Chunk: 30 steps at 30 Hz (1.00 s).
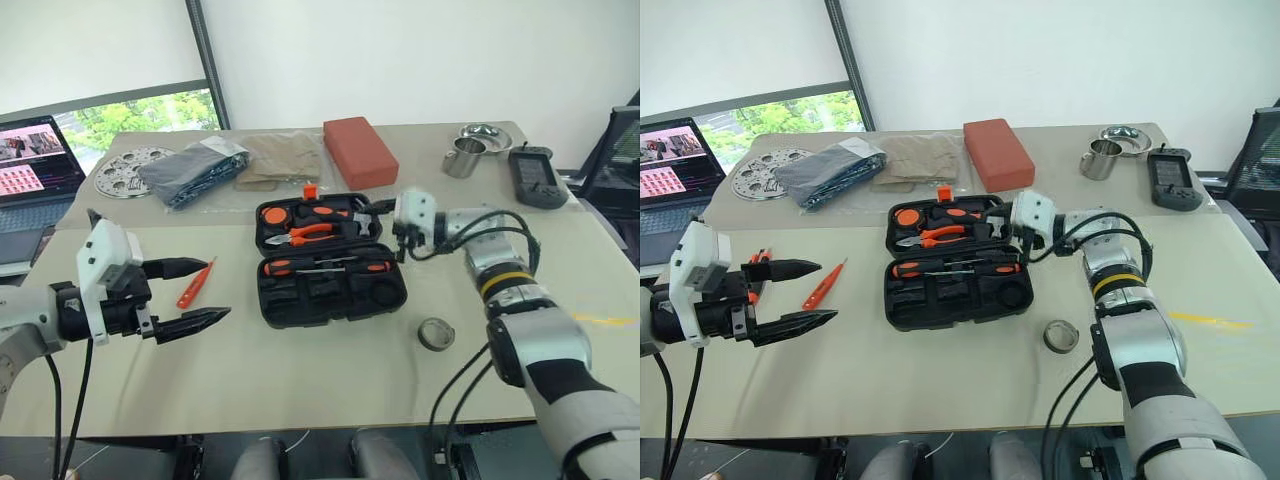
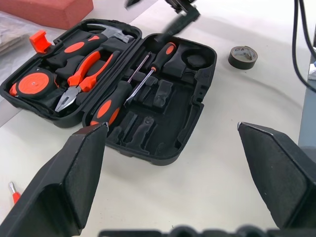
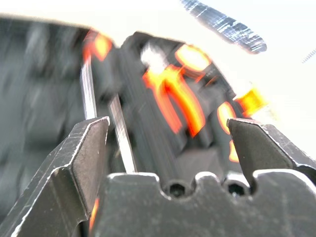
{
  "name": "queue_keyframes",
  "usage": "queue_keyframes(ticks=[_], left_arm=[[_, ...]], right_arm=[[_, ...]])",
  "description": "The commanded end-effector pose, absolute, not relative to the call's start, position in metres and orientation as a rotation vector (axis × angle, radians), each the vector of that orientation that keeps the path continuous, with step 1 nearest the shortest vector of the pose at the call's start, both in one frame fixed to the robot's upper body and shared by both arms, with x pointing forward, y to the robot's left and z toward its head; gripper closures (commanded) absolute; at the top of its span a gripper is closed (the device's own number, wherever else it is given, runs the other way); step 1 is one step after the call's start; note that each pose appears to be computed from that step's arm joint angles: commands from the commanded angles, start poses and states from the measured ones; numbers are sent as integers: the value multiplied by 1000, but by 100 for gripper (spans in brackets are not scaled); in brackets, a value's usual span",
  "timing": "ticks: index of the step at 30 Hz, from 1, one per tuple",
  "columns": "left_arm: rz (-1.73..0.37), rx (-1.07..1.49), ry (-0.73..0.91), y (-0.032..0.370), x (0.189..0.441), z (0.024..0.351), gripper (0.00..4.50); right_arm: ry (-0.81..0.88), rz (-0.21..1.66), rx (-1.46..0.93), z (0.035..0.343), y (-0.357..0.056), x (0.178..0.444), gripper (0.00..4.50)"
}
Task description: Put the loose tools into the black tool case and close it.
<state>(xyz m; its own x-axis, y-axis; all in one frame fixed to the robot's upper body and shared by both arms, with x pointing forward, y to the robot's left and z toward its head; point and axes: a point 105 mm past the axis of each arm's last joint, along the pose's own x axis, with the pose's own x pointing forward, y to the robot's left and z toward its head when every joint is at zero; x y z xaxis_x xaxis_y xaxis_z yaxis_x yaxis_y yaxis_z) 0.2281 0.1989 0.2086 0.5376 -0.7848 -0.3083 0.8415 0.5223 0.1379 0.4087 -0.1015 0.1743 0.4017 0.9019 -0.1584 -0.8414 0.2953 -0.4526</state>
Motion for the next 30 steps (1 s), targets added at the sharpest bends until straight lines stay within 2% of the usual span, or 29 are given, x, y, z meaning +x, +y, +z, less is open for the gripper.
queue_keyframes(ticks=[1, 4, 9, 10, 11, 13, 15, 30], left_arm=[[-987, 311, 188, 198, 229, 213, 0], [-993, 309, 187, 197, 231, 213, 0], [-998, 312, 193, 199, 232, 213, 0], [-999, 312, 194, 199, 233, 213, 0], [-1001, 312, 194, 199, 233, 214, 0], [-1005, 316, 194, 198, 234, 214, 0], [-1005, 319, 194, 199, 235, 215, 0], [-1004, 324, 197, 199, 237, 212, 0]], right_arm=[[-111, 1112, -337, 171, -102, 411, 6], [-58, 1052, -252, 159, -102, 413, 76], [-42, 1057, -236, 151, -91, 406, 242], [-33, 1064, -241, 149, -89, 404, 288], [-21, 1076, -252, 145, -88, 401, 312], [26, 1094, -280, 133, -87, 396, 397], [56, 1129, -305, 124, -87, 390, 449], [192, 1139, -487, 94, -98, 385, 449]])
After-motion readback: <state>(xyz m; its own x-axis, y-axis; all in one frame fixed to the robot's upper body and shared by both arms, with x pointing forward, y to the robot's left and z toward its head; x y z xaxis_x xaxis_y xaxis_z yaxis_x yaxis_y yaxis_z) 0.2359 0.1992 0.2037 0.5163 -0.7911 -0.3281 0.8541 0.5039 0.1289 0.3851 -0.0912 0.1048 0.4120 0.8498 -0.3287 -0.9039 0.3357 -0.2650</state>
